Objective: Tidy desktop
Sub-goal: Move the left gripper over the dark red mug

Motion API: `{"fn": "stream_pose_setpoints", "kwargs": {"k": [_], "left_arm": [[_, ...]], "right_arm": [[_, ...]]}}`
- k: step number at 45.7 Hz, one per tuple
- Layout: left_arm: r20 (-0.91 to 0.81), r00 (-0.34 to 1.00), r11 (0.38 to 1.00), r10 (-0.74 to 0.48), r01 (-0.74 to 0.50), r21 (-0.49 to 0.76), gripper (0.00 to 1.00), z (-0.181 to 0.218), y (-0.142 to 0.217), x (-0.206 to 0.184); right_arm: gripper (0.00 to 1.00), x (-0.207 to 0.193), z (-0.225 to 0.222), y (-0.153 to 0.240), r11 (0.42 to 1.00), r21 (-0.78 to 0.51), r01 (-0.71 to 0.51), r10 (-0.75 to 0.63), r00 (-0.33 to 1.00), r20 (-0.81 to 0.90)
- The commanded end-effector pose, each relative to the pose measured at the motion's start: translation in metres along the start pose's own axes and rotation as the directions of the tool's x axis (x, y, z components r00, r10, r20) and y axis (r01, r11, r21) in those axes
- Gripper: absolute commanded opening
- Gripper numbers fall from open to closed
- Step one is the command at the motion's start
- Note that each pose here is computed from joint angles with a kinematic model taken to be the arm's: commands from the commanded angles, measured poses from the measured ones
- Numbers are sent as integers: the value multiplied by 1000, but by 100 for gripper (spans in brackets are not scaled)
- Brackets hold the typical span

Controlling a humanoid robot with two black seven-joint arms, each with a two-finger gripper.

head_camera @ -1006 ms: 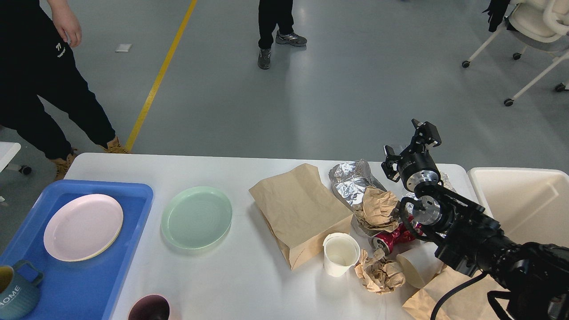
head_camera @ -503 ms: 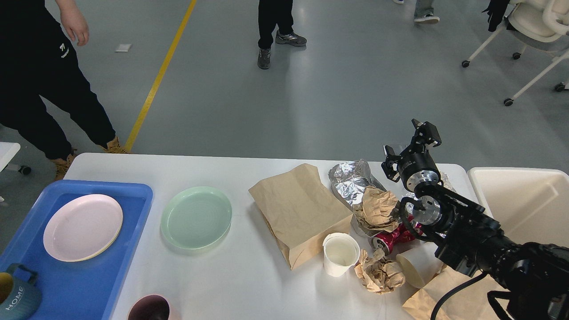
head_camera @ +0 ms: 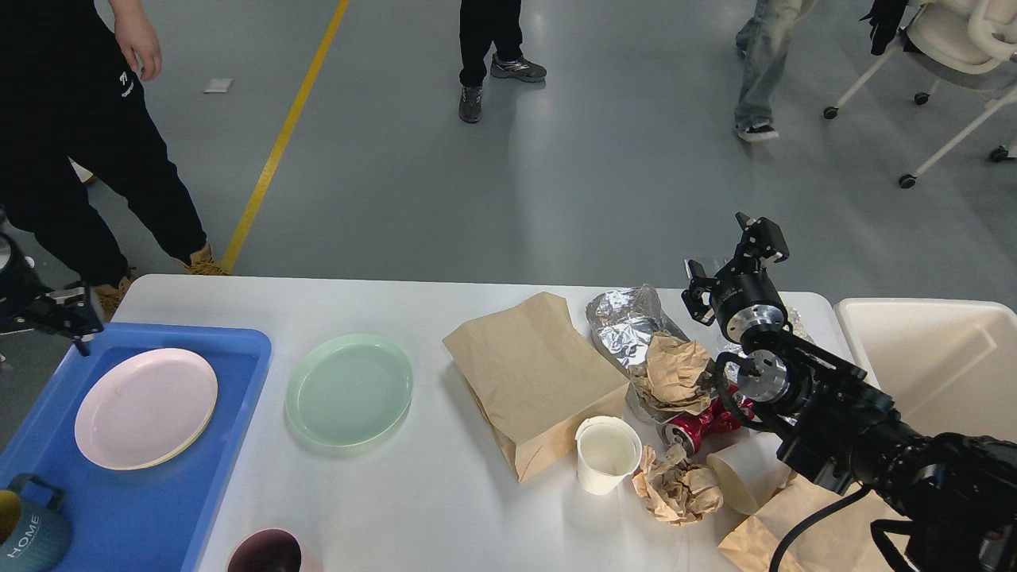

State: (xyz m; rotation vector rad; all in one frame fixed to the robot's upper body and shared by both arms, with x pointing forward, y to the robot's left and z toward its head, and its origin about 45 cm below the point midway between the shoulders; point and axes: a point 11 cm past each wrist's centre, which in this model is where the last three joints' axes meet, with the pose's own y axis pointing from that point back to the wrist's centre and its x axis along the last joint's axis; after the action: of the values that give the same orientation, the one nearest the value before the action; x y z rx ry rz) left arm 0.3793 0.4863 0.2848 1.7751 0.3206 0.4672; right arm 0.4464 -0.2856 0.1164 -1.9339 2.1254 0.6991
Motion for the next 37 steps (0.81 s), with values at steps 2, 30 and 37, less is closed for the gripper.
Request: {"fn": "stream_pose_setpoints", "kwargs": {"k": [2,30,37], "left_arm": [[113,993,999,-39,40,-6,88,52,18,-16],[303,950,974,83,-13,-226,89,156,129,-41],[318,945,977,73,-3,-215,90,159,142,-54]], "right_arm": [[100,0,0,0,1000,-1,0,0,1000,0],[100,0,0,0,1000,-1,0,0,1000,0],[100,0,0,0,1000,0,0,0,1000,0]]}}
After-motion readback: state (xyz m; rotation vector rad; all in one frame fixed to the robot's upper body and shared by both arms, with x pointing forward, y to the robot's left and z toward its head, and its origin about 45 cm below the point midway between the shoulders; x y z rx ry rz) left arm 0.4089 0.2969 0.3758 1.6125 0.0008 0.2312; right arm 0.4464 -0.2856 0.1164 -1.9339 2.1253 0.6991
